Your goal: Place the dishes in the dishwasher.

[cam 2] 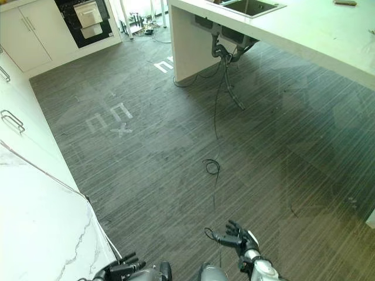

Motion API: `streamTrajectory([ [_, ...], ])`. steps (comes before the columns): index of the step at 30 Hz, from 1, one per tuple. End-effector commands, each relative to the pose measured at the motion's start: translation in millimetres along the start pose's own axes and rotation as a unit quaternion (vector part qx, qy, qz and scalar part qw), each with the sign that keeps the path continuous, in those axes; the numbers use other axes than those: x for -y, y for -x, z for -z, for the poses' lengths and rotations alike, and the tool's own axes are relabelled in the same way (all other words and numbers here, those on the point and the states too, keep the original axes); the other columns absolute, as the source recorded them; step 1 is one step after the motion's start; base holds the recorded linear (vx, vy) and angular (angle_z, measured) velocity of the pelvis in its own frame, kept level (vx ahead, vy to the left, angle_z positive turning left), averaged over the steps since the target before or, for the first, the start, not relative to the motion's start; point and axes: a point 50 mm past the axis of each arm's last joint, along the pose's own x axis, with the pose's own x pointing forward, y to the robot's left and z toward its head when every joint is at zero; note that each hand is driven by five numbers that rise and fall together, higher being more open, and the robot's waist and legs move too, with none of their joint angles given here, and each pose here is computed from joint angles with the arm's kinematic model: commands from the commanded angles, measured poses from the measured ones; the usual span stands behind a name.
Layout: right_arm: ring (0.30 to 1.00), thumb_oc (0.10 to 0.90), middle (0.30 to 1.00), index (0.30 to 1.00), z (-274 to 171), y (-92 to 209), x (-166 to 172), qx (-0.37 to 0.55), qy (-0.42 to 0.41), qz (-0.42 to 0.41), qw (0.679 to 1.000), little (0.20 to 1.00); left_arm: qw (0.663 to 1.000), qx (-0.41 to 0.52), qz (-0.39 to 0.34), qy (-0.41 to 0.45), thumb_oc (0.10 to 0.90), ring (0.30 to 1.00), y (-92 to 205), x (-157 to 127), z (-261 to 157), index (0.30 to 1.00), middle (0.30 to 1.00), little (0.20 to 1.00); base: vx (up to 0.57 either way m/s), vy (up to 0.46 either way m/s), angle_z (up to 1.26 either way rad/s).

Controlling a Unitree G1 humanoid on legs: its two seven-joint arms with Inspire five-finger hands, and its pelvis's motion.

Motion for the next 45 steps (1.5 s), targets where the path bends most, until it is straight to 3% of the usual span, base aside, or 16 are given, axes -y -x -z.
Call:
streamTrajectory([
  [1, 0.9, 0.8, 0.9, 0.9, -35.3, -4.9, 4.1, 0.069, 0.023, 0.006, 0.997, 0.9, 0.99, 0.112, 0.074, -0.038, 0.8, 0.9, -19.1, 40.4, -50.6, 0.9, 0.9, 0.9, 0.0, 0.0, 0.0],
  [13, 0.9, 0.8, 0.9, 0.9, -32.3, 4.3, 9.4, 0.085, 0.005, 0.02, 0.996, 0.9, 0.962, 0.236, -0.036, -0.132, 0.8, 0.9, -2.9, 29.9, -85.5, 0.9, 0.9, 0.9, 0.03, -0.02, 0.0],
  [21, 0.9, 0.8, 0.9, 0.9, -35.2, 6.6, 8.7, 0.101, 0.012, 0.01, 0.995, 0.9, 0.962, 0.25, -0.033, -0.103, 0.8, 0.9, -4.2, 34.7, -88.5, 0.9, 0.9, 0.9, 0.11, -0.158, 0.02],
  [29, 0.9, 0.8, 0.9, 0.9, -49.2, 10.8, 8.9, 0.14, 0.083, 0.007, 0.987, 0.9, 0.958, 0.264, -0.034, -0.108, 0.8, 0.9, -1.1, 35.7, -87.6, 0.9, 0.9, 0.9, 0.18, -0.109, 0.03],
  [38, 0.9, 0.8, 0.9, 0.9, -45.6, 13.7, 7.6, 0.134, 0.07, 0.005, 0.988, 0.9, 0.961, 0.244, -0.047, -0.119, 0.8, 0.9, 11.8, 18.9, -68.2, 0.9, 0.9, 0.9, 0.52, 0.248, -0.35],
  [45, 0.9, 0.8, 0.9, 0.9, -36.8, 17.6, -0.9, 0.144, 0.063, 0.021, 0.987, 0.9, 0.955, 0.248, -0.049, -0.154, 0.8, 0.9, 10.5, 21.9, -83.7, 0.9, 0.9, 0.9, 0.39, 0.301, 0.15],
])
